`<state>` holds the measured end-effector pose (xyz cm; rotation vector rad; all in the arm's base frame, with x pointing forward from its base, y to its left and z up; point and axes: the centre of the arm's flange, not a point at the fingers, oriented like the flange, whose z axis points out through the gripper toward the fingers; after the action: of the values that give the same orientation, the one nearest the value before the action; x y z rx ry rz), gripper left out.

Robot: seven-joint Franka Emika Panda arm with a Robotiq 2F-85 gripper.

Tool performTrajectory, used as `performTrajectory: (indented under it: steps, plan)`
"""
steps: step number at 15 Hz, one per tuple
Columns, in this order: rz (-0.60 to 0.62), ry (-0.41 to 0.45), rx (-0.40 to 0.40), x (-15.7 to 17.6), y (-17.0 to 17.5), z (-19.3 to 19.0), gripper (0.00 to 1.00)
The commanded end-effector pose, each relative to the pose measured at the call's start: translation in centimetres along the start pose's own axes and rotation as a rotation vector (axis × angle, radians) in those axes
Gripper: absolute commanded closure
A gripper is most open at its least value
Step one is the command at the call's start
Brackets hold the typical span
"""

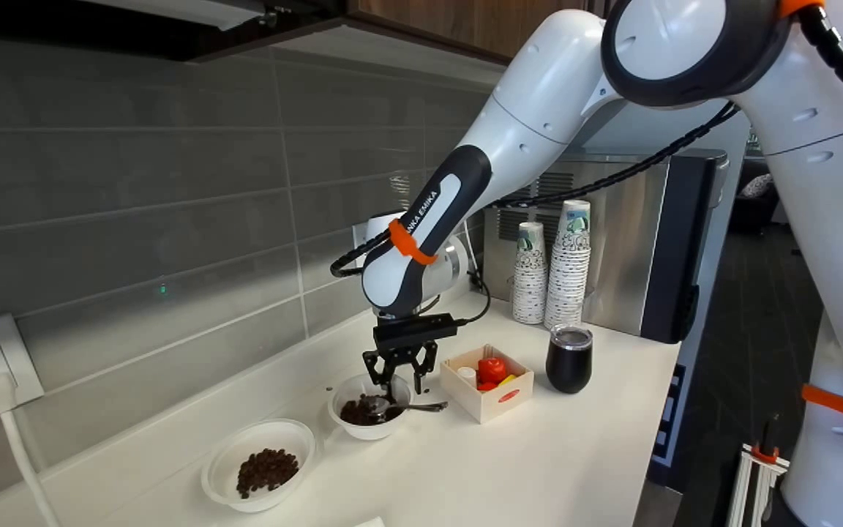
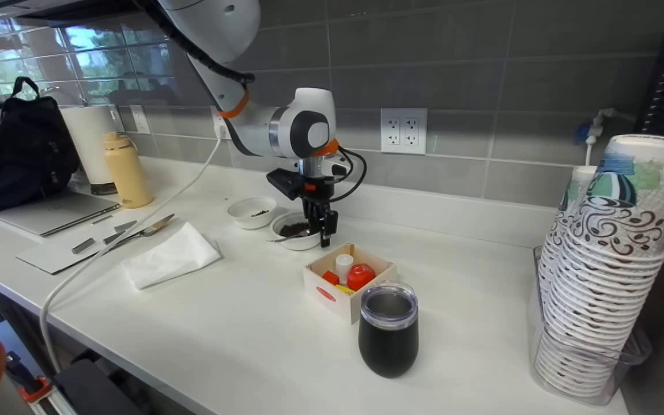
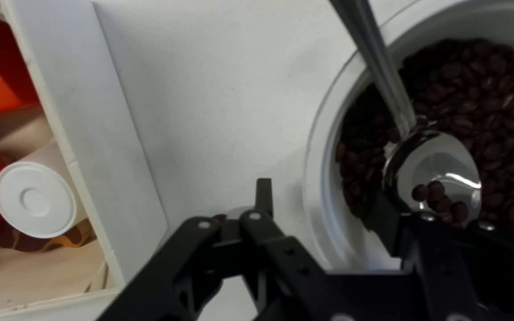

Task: Pull the bowl on the right closer to the edge

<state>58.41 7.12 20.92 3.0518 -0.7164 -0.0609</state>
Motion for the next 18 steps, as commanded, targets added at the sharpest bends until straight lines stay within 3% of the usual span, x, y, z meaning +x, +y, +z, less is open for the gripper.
performTrajectory:
  steps: [1,2,3,4,7,18]
  plan:
    - [0.029,0.023,0.018,0.6,-0.2,-0.4,0.64]
    - [0.029,0.027,0.021,0.6,-0.2,-0.5,0.66]
    - [0.026,0.029,0.023,0.6,-0.2,-0.7,0.86]
    - [0.023,0.030,0.026,0.5,-0.2,-0.8,0.85]
    - [0.017,0.041,0.034,0.3,-0.5,-1.3,1.00]
    - [-0.017,0.025,0.034,-1.2,-0.3,-1.5,0.98]
